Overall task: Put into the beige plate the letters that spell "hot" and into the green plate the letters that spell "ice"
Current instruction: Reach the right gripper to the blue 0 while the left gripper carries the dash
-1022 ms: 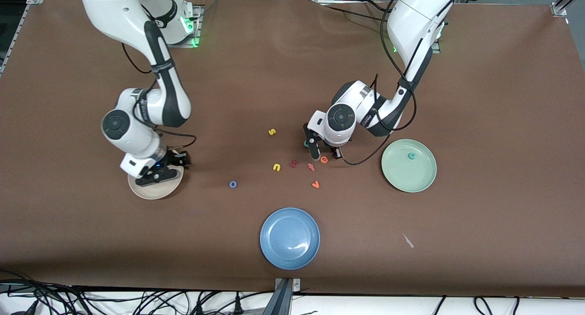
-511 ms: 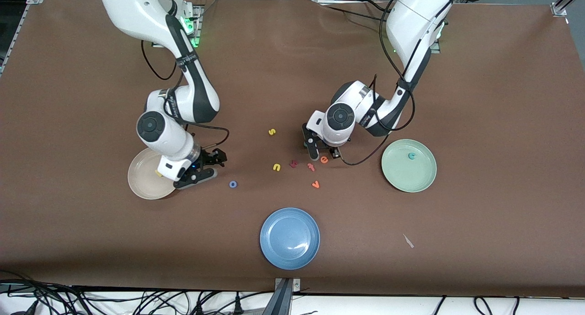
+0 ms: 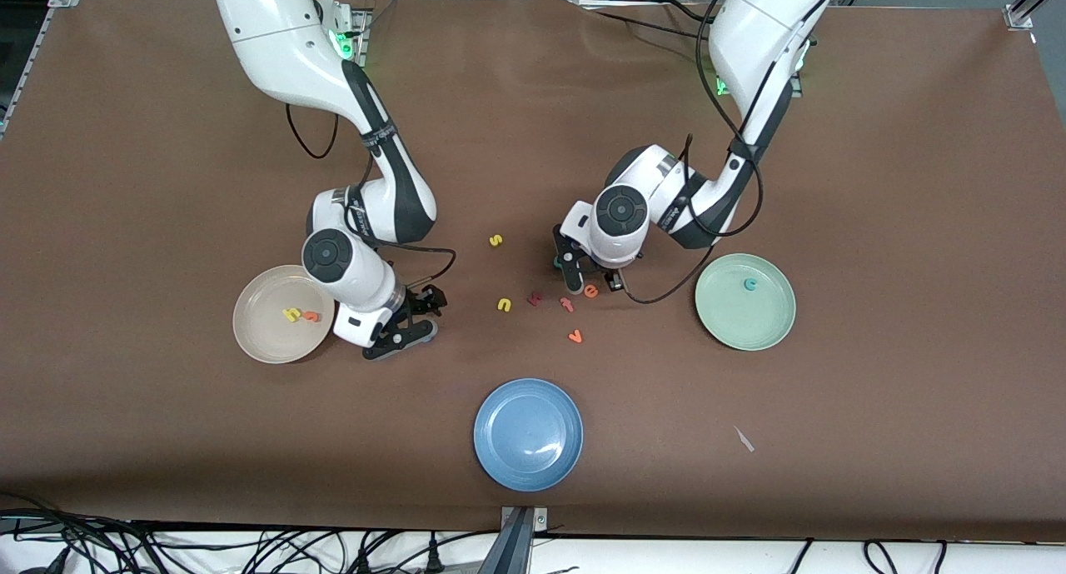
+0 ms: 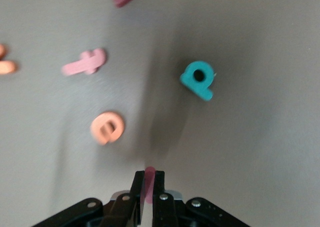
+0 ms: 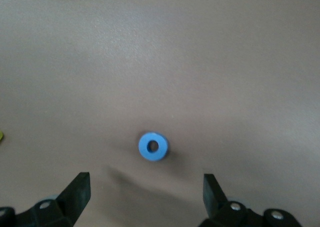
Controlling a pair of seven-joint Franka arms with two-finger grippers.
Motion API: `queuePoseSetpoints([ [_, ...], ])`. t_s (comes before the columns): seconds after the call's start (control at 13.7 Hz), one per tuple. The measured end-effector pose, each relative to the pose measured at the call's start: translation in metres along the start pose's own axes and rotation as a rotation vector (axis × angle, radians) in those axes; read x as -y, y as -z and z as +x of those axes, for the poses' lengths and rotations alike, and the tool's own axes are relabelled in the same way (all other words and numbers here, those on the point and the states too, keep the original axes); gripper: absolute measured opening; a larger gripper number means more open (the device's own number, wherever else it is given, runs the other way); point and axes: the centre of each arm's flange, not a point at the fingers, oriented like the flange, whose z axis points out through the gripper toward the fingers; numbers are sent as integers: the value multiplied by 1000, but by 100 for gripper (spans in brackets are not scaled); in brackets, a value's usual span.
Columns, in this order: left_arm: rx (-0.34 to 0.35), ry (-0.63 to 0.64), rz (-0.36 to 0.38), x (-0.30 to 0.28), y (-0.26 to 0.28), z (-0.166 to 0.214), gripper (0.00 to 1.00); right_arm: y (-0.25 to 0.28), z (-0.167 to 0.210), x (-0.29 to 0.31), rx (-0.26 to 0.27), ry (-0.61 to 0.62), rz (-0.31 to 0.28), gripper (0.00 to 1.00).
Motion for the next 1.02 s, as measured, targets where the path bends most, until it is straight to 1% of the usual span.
queuePoseSetpoints([
  [0.15,2,-18,6,24,26,-25,7,-8,5,3,3,29,-21,100],
  [0.29,6,-30,14,60,39,-63,7,-13,7,8,7,52,-30,100],
  [0.51,34,-48,21,108,36,-124,7,-22,6,12,16,64,-31,98],
  [0.58,40,-50,19,115,34,-135,7,-23,6,12,17,65,-32,94],
  [0.66,45,-48,14,118,31,-143,7,-24,6,12,18,64,-32,94],
  [0.8,61,-44,3,122,22,-155,7,-23,8,11,15,66,-35,80],
  [0.88,70,-50,-4,125,17,-161,7,-22,8,11,15,66,-35,79],
  [0.95,78,-54,-15,126,10,-166,7,-21,9,11,13,68,-36,70],
  [1.02,85,-53,-28,126,2,-171,7,-21,9,11,14,71,-36,70],
])
